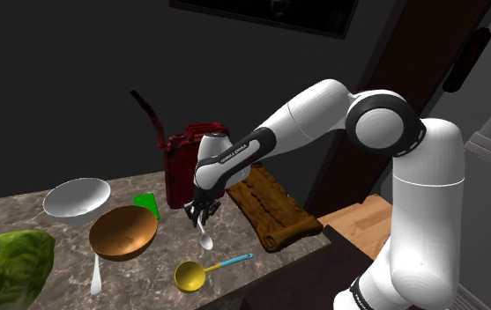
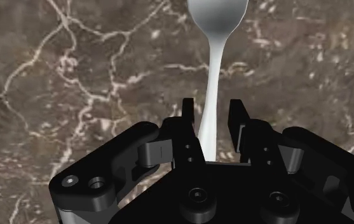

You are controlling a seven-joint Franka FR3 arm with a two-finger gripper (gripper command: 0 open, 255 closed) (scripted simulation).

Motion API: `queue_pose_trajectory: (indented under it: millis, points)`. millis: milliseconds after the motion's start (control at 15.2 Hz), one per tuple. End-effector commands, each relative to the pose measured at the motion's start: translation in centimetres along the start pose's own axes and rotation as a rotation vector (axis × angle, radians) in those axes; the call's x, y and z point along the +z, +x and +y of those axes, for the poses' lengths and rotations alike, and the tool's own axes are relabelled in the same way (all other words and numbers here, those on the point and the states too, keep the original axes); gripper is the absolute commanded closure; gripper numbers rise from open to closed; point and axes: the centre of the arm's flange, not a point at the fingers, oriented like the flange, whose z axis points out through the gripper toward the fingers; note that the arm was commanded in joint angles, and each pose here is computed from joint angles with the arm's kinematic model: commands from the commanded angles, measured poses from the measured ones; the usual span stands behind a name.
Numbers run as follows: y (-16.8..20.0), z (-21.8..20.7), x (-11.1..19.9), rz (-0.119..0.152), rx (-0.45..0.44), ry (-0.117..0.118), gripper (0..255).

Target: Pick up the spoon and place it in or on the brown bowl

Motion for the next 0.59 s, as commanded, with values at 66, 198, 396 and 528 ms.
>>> queue_pose_trajectory:
  millis: [66,198,396,528]
  points:
    - [-0.3,-0.5,0.2,-0.002,-0.007,0.003,255]
    - [-0.3,-0.5,0.2,-0.002,-0.007,0.003,255]
    - [-0.2,-0.4,0.3,-0.002,-0.007,0.003,255]
    - [-0.4,-0.6,-0.8,-0.002,-0.007,0.003,255]
